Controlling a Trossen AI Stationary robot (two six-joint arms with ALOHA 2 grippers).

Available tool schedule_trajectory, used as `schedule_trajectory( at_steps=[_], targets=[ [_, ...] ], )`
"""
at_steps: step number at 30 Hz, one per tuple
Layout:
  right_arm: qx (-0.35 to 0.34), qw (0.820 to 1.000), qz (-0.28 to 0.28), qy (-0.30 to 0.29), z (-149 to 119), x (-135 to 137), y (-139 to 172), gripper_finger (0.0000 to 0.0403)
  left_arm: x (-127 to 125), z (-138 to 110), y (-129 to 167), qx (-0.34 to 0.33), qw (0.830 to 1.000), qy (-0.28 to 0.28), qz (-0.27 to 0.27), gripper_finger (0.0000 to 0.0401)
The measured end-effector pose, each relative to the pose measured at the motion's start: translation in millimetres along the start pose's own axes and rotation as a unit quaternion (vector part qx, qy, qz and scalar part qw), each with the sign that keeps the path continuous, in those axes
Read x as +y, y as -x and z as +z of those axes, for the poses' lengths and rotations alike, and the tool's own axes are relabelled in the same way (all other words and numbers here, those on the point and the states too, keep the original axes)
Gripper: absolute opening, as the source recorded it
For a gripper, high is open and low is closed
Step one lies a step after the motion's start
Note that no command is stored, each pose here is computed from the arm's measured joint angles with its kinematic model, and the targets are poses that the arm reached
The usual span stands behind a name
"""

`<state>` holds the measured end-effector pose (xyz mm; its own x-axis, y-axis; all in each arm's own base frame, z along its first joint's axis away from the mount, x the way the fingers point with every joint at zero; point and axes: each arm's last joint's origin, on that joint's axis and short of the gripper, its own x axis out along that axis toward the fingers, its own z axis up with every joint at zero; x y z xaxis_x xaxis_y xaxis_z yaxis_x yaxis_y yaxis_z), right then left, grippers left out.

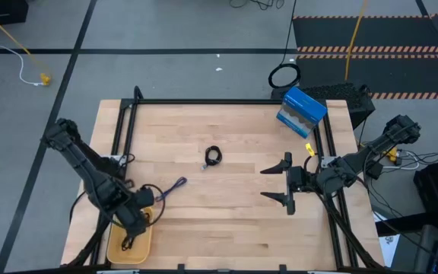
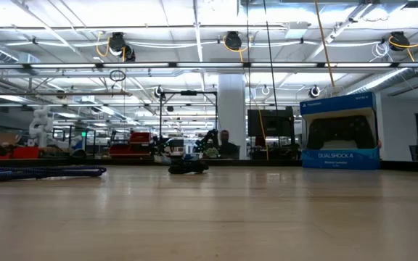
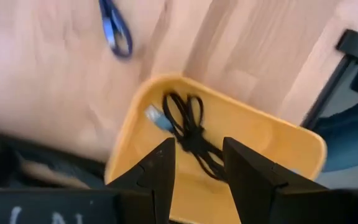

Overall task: Pick and place USB-C Cables
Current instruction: Put the blue charger cable into the yellow bin

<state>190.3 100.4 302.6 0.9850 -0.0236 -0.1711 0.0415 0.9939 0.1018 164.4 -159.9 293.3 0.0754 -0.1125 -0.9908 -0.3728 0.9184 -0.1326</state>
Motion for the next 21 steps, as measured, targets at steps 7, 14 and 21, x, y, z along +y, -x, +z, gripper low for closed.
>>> schedule_trajectory(
  at_steps=[7, 14, 21],
  targets=[
    [0.006, 1.000, -0.002, 0.004, -2, 0, -1, 0.0309, 8, 18, 1, -0.063, 0.997, -0.016, 0.030, 0.0136],
    [0.013, 1.000, -0.004, 0.010, -5, 2, -5, 0.0309, 13, 31, 3, -0.129, 0.987, -0.069, 0.066, 0.0136],
    [0.011, 1.000, -0.006, 0.021, -5, 2, -5, 0.0309, 12, 43, 17, -0.274, 0.944, -0.158, 0.096, 0.0136]
  ],
)
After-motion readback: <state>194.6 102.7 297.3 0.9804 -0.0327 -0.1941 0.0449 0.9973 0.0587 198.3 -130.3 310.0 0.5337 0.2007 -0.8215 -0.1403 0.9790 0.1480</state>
